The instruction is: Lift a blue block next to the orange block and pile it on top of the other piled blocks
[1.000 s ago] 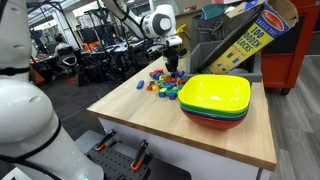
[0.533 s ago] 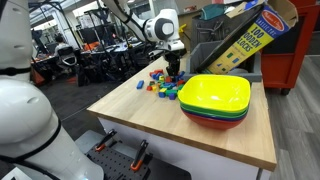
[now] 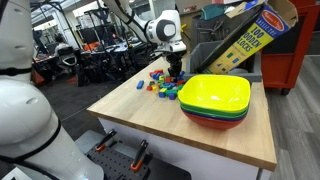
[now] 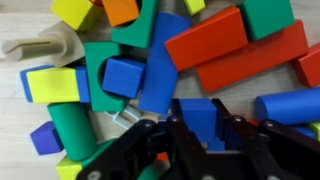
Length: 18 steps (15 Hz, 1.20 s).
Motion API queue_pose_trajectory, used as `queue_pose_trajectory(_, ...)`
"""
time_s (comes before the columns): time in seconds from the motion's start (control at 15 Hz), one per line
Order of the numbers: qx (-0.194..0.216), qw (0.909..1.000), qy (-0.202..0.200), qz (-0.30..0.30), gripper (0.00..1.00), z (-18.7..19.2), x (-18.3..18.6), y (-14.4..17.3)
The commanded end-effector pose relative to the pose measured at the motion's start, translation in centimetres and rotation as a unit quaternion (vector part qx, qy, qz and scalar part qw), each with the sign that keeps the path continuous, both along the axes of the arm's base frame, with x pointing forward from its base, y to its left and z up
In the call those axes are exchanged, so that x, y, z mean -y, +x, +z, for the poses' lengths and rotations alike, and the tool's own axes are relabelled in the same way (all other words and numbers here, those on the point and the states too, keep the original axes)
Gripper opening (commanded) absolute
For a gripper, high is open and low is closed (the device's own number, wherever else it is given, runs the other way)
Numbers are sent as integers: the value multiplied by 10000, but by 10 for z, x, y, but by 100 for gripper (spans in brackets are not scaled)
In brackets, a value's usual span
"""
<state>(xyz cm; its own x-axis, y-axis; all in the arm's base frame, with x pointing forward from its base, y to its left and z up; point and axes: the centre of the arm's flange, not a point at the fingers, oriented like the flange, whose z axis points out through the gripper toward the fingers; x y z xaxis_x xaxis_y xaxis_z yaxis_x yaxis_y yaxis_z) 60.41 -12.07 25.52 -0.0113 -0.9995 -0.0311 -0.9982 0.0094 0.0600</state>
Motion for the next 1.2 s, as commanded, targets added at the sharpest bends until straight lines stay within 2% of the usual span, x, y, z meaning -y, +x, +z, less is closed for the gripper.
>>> queue_pose_trajectory(0.0,103,9998,-24,-190,8,-8,10,-1)
queue_pose_trajectory(0.87,49,9992,-113,-392,8,-11,32,-12)
queue_pose_trajectory(0.93,45,9992,-90,-394,58,-11,32,-12)
queue_pose_trajectory(1.0,57,9993,-84,-364,60,-10,31,-12)
queue_pose_trajectory(1.13,65,9994,-78,-332,74,-8,27,-14)
